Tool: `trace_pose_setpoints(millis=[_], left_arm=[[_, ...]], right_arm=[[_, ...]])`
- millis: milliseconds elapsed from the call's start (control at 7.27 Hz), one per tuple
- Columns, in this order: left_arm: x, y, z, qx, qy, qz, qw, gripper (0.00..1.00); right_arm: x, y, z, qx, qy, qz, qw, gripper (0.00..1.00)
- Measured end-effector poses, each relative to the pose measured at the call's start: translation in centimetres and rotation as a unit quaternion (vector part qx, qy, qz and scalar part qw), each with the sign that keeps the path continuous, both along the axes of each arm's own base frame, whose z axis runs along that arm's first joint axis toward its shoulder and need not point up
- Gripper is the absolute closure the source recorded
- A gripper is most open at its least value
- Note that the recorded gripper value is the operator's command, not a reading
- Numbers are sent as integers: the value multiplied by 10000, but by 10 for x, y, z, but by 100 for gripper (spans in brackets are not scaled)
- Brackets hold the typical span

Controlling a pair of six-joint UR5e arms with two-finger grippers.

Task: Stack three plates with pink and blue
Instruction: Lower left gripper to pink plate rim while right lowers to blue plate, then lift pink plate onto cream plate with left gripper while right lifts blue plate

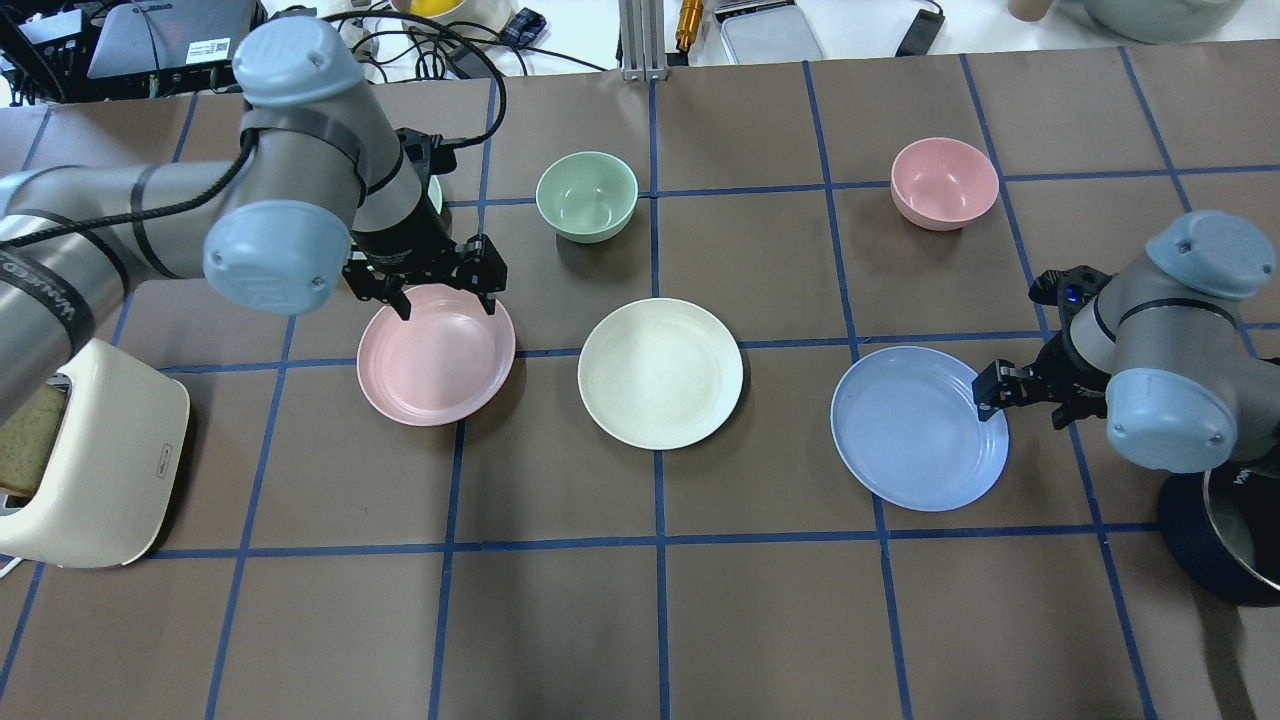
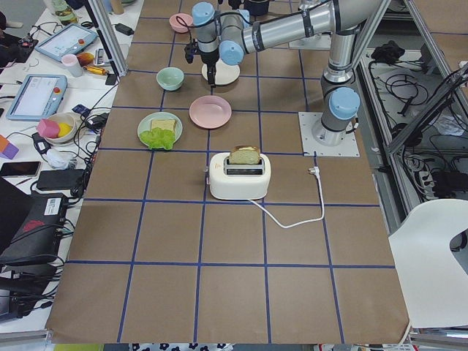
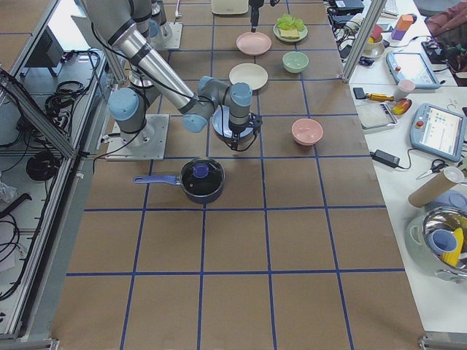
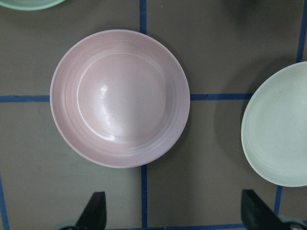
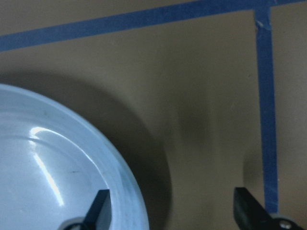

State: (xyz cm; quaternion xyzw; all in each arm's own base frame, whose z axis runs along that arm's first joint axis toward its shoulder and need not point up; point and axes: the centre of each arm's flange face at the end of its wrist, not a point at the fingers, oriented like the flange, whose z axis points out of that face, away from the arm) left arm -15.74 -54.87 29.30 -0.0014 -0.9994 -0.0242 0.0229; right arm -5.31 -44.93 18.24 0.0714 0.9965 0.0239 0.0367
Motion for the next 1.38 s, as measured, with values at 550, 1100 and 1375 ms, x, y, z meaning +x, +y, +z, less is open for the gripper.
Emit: trace_pose_setpoints(millis=[550,1100,1375], left_arm=[[-32,-20,-90,-273,-228,-294,9989,44],[-40,-26,-113,-357,-266,-409,9982,100],[-41,-25,-106,-430,-305,-418,9977,100]], right_arm=[[3,2,-3,29,-172,-57,9998,100],[-1,-7,14,-110,-124,-43,9999,100],[-13,-39,60,-105,-123,4,9999,100]])
